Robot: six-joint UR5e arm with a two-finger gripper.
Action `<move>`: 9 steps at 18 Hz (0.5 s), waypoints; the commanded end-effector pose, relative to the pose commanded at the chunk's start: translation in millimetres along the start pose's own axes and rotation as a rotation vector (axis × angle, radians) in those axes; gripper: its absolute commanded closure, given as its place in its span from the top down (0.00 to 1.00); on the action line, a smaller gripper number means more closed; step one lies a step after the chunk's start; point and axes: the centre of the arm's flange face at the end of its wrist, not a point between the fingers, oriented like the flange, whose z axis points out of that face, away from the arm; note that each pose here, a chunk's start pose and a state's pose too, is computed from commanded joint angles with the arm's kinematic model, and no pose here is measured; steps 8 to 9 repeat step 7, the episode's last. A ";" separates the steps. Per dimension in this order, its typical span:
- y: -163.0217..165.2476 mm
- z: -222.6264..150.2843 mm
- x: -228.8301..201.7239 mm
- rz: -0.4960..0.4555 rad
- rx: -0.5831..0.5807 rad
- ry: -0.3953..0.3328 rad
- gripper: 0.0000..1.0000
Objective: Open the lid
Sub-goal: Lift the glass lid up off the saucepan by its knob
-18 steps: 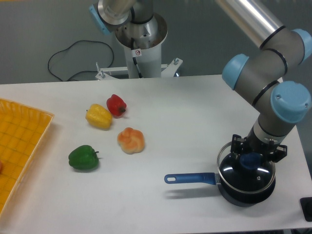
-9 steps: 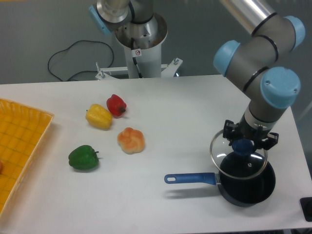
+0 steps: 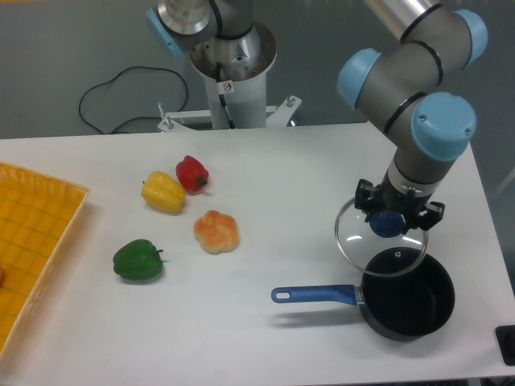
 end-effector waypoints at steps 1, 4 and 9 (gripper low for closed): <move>2.8 0.5 3.1 0.018 -0.001 0.003 0.59; 4.7 2.3 6.1 0.029 -0.005 0.006 0.59; 4.6 3.4 7.5 0.032 -0.007 0.007 0.59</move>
